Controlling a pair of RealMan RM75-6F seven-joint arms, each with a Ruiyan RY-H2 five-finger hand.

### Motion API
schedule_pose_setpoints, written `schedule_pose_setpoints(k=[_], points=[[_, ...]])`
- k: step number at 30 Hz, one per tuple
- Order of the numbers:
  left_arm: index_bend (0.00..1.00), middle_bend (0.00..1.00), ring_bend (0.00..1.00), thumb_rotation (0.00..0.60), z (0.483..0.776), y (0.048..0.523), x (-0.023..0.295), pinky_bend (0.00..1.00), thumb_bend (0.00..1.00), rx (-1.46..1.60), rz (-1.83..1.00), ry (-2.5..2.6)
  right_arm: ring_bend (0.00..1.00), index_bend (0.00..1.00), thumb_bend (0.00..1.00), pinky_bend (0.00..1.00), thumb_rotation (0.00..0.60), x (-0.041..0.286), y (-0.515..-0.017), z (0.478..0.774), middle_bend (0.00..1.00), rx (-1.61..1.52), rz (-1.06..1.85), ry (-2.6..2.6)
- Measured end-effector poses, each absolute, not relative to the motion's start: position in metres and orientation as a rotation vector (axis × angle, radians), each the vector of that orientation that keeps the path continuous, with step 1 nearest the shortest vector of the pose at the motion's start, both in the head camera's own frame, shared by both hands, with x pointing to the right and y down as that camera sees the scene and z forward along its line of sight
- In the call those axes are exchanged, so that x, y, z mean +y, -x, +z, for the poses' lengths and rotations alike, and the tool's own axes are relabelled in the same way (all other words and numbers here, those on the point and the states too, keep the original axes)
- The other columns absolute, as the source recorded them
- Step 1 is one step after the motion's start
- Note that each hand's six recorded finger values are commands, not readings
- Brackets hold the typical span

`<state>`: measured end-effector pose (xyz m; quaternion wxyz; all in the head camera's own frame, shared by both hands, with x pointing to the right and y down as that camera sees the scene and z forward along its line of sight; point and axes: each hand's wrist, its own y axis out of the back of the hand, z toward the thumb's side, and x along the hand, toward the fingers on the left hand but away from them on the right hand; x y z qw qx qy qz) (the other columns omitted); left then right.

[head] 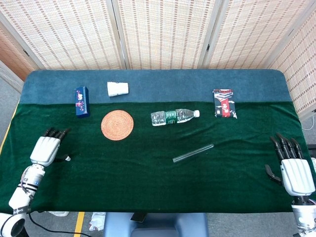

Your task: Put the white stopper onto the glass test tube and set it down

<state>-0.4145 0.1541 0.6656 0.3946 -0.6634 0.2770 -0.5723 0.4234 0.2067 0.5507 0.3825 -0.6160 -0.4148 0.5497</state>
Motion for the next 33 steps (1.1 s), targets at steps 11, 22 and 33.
schedule_pose_setpoints(k=[11,22,33], points=[[0.44,1.00,0.90,0.600,0.674,0.402,0.172,0.82,0.34,0.595,-1.466,1.784,0.10,0.00,0.42,0.00,0.600,0.208,-0.428,0.552,0.05,-1.057,1.415,1.578],[0.46,1.00,0.91,0.600,0.691,0.407,0.179,0.82,0.36,0.569,-1.519,1.799,0.10,0.00,0.42,0.00,0.600,0.209,-0.428,0.555,0.05,-1.055,1.422,1.588],[0.47,1.00,0.91,0.600,0.697,0.416,0.178,0.82,0.36,0.569,-1.554,1.788,0.10,0.00,0.42,0.00,0.600,0.208,-0.427,0.554,0.05,-1.055,1.422,1.585]])
